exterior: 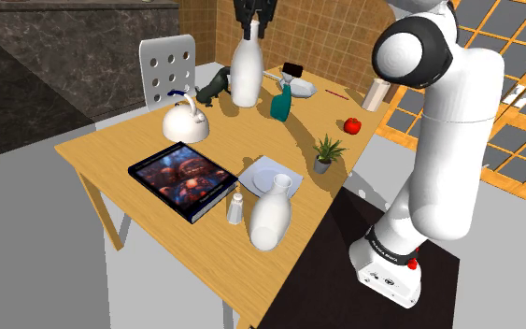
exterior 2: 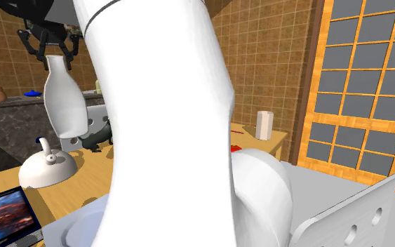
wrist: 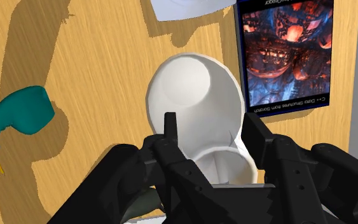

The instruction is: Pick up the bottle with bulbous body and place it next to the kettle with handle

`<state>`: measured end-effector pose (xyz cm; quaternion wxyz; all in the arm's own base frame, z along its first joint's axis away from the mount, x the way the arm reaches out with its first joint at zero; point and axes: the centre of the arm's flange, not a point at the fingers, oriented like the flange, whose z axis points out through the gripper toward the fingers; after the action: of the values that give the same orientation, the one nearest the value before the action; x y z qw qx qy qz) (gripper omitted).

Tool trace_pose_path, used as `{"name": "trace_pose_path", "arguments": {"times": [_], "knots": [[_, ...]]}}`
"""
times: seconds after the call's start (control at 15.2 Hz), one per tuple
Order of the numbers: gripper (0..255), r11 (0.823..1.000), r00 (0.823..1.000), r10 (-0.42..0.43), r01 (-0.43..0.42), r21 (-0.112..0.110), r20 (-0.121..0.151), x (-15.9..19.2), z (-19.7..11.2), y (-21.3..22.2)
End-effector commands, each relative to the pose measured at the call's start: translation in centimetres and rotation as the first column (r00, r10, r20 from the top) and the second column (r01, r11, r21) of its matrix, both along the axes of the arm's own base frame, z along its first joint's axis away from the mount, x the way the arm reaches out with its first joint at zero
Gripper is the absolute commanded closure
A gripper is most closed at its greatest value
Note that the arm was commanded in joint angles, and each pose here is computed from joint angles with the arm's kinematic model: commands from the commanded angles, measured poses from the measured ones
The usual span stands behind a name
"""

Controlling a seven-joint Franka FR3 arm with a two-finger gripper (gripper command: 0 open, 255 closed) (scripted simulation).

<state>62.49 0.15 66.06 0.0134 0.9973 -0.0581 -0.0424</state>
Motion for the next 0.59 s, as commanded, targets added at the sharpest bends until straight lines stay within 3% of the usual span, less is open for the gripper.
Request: {"name": "trace_pose_path", "arguments": {"times": [0.0, 0.53], "knots": [[255, 1.000, 1.000, 0.000, 0.000, 0.000, 0.001, 0.0, -1.0, 0.0], [255, 1.000, 1.000, 0.000, 0.000, 0.000, 0.001, 0.0, -5.2, 0.0]]}}
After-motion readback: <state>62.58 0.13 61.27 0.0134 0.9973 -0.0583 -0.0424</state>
